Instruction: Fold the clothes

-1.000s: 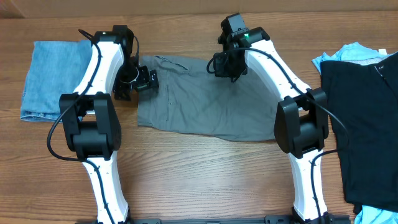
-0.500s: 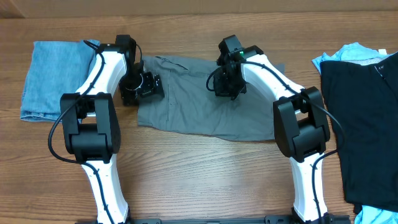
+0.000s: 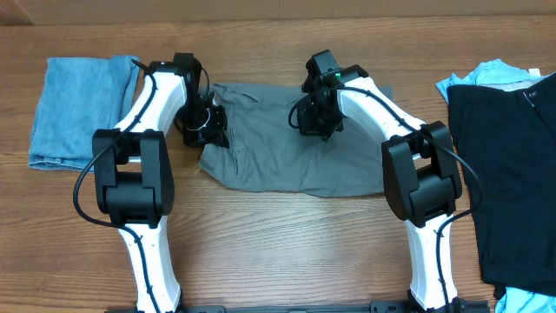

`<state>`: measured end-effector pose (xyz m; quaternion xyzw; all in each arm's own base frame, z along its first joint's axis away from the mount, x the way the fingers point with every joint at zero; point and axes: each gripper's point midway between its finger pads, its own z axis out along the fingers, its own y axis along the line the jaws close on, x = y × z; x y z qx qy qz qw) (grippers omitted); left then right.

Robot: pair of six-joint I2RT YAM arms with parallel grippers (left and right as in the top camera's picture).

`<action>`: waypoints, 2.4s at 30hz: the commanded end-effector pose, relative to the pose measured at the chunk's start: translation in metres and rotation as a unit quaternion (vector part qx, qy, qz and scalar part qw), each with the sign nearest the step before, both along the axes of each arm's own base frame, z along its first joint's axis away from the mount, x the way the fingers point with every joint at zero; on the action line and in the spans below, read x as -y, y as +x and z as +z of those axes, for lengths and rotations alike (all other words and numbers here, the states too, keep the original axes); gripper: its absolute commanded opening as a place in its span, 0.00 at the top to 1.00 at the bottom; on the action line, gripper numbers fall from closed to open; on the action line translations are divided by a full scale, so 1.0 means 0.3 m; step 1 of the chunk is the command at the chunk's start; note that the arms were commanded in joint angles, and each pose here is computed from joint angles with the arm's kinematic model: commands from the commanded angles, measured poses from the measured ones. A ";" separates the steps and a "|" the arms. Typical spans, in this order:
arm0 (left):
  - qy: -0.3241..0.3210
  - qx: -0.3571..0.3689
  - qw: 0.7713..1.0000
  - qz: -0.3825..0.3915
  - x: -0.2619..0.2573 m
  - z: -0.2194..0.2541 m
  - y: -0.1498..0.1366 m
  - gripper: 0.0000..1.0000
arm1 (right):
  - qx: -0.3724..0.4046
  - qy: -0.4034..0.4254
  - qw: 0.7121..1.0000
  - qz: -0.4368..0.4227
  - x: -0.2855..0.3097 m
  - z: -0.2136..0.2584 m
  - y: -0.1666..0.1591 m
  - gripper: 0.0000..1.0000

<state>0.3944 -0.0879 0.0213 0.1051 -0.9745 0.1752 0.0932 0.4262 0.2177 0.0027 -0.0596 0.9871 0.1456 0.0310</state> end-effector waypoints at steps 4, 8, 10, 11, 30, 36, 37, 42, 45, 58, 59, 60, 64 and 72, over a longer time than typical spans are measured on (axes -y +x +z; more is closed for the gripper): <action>0.119 0.047 0.992 -0.017 -0.165 0.194 0.101 0.96 | -0.013 0.029 0.999 0.013 -0.047 -0.025 -0.024 0.96; 0.184 0.083 0.979 -0.023 -0.241 0.326 0.143 0.96 | 0.007 0.059 0.998 0.018 -0.082 0.063 0.000 0.96; 0.211 0.095 0.973 -0.024 -0.271 0.373 0.154 0.96 | 0.025 0.068 0.997 0.019 -0.088 0.128 0.011 0.96; 0.226 0.103 0.968 -0.024 -0.289 0.405 0.160 0.95 | 0.040 0.073 0.996 0.019 -0.088 0.191 0.012 0.96; 0.282 0.100 0.948 -0.109 -0.199 0.431 0.121 0.92 | 0.000 0.053 0.998 -0.028 0.189 0.286 -0.020 0.96; 0.289 0.102 0.941 -0.147 -0.097 0.434 0.095 0.92 | 0.000 0.035 0.998 -0.054 0.285 0.275 0.000 0.96; 0.291 0.103 0.938 -0.157 -0.074 0.434 0.089 0.92 | 0.001 0.027 0.998 -0.059 0.303 0.272 0.004 0.96; 0.286 0.114 0.932 -0.192 0.031 0.434 0.069 0.92 | -0.003 0.014 0.997 -0.071 0.367 0.263 0.005 0.96; 0.283 0.122 0.926 -0.216 0.097 0.434 0.054 0.90 | -0.009 0.015 0.997 -0.078 0.389 0.259 0.001 0.96; 0.258 0.171 0.923 -0.227 0.242 0.431 0.079 0.93 | -0.047 0.048 0.995 -0.074 0.355 0.101 -0.087 0.96; 0.254 0.171 0.925 -0.227 0.247 0.430 0.078 0.94 | -0.049 0.058 0.995 -0.072 0.344 0.094 -0.092 0.96; 0.248 0.171 0.926 -0.227 0.256 0.429 0.077 0.94 | -0.052 0.073 0.994 -0.070 0.327 0.085 -0.100 0.96; 0.215 0.173 0.934 -0.226 0.298 0.424 0.072 0.94 | -0.055 0.090 0.992 -0.068 0.310 0.052 -0.118 0.96; 0.186 0.175 0.940 -0.226 0.335 0.422 0.068 0.94 | -0.062 0.091 0.992 -0.065 0.300 0.015 -0.147 0.96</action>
